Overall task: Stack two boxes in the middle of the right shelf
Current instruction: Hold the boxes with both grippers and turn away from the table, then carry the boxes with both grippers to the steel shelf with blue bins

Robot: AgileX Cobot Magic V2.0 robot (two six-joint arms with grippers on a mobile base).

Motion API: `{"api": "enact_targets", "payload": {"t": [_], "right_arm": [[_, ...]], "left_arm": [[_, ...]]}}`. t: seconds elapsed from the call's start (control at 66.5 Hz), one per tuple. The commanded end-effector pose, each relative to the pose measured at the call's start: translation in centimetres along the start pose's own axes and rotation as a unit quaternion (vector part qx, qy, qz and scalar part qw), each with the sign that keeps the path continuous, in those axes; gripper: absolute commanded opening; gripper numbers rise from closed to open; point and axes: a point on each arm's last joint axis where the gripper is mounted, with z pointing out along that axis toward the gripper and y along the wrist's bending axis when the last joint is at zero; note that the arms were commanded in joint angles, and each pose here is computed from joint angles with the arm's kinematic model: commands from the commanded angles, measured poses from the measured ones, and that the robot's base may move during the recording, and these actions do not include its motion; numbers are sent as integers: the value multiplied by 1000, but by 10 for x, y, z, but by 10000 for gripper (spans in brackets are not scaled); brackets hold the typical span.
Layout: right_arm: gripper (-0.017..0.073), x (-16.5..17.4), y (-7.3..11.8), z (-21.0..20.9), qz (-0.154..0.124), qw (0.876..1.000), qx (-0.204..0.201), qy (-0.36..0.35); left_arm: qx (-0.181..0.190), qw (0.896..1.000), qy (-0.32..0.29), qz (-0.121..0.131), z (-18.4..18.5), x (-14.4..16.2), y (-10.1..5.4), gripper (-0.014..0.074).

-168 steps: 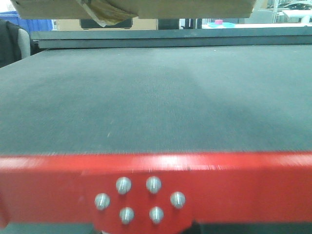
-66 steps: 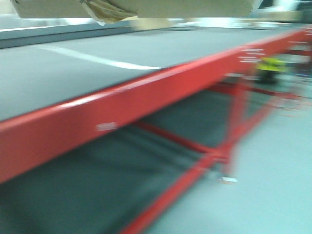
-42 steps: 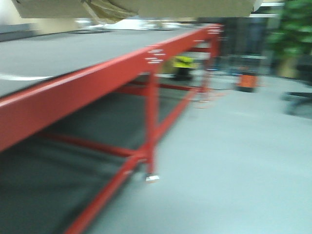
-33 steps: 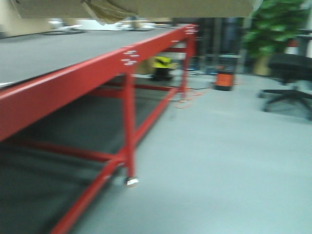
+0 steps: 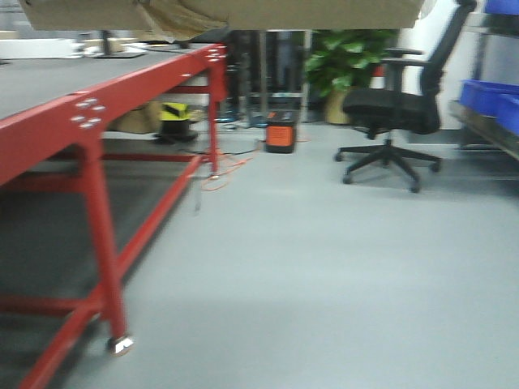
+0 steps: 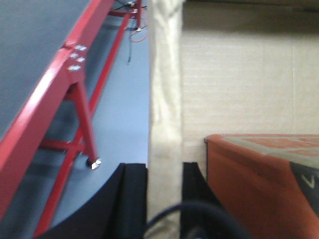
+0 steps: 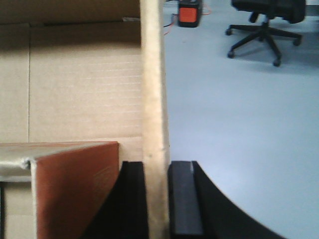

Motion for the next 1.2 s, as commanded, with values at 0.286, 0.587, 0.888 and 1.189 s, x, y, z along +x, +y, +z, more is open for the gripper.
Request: {"api": "enact_targets", "payload": {"t": [0.286, 0.587, 0.888, 1.189], "right_arm": [[-165, -10, -6, -10, -5, 999, 7, -39], [-165, -10, -6, -10, -5, 999, 7, -39], [-165, -10, -6, -10, -5, 999, 7, -39], [-165, -10, -6, -10, -5, 999, 7, -39]], "left_arm": [[-7, 1000, -29, -2, -9, -8, 6, -111], [-7, 1000, -29, -2, -9, -8, 6, -111], [-7, 1000, -30, -2, -9, -8, 6, -111], [-7, 1000, -30, -2, -9, -8, 6, -111]]}}
